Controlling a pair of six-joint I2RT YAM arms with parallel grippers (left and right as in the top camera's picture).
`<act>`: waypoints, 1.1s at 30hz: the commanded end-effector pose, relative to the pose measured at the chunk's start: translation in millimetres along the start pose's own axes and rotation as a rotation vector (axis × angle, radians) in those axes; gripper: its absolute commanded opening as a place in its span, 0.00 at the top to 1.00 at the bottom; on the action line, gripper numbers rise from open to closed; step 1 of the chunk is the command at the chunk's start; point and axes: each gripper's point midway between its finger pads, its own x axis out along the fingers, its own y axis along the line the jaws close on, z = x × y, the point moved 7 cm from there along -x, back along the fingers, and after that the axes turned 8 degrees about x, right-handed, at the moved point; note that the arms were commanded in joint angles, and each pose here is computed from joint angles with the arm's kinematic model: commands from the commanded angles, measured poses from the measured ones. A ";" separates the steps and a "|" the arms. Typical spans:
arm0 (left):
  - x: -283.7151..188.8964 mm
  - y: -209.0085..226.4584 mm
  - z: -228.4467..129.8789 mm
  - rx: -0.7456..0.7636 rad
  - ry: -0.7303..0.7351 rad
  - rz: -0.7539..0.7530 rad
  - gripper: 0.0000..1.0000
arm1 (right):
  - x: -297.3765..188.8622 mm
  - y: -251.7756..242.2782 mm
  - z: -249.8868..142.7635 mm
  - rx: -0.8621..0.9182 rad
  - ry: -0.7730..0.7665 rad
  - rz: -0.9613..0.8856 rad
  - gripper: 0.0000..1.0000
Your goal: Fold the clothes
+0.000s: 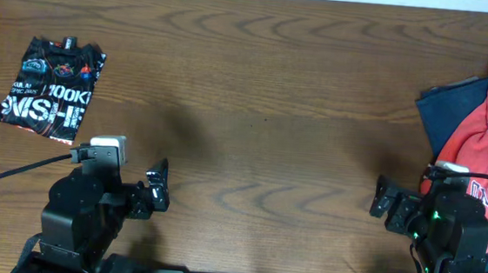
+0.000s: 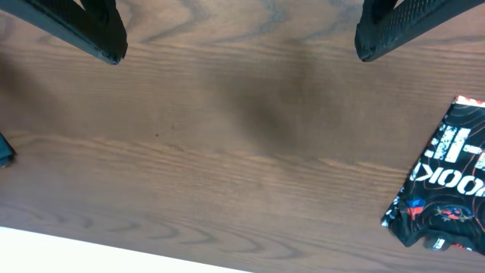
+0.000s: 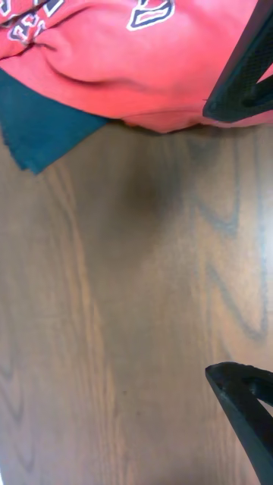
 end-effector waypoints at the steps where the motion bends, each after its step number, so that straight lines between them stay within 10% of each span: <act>1: 1.3 0.7 -1.4 0.016 0.003 0.008 0.02 | 1.5 -4.9 -3.8 0.012 0.013 -0.033 0.01; 12: 1.3 0.7 -1.4 0.016 0.003 0.008 0.02 | -1.4 -10.0 -7.8 0.008 0.014 -0.047 0.01; 33: 1.3 0.7 -1.4 0.016 0.003 0.008 0.02 | 39.9 -8.8 -18.8 -0.205 -0.623 0.260 0.01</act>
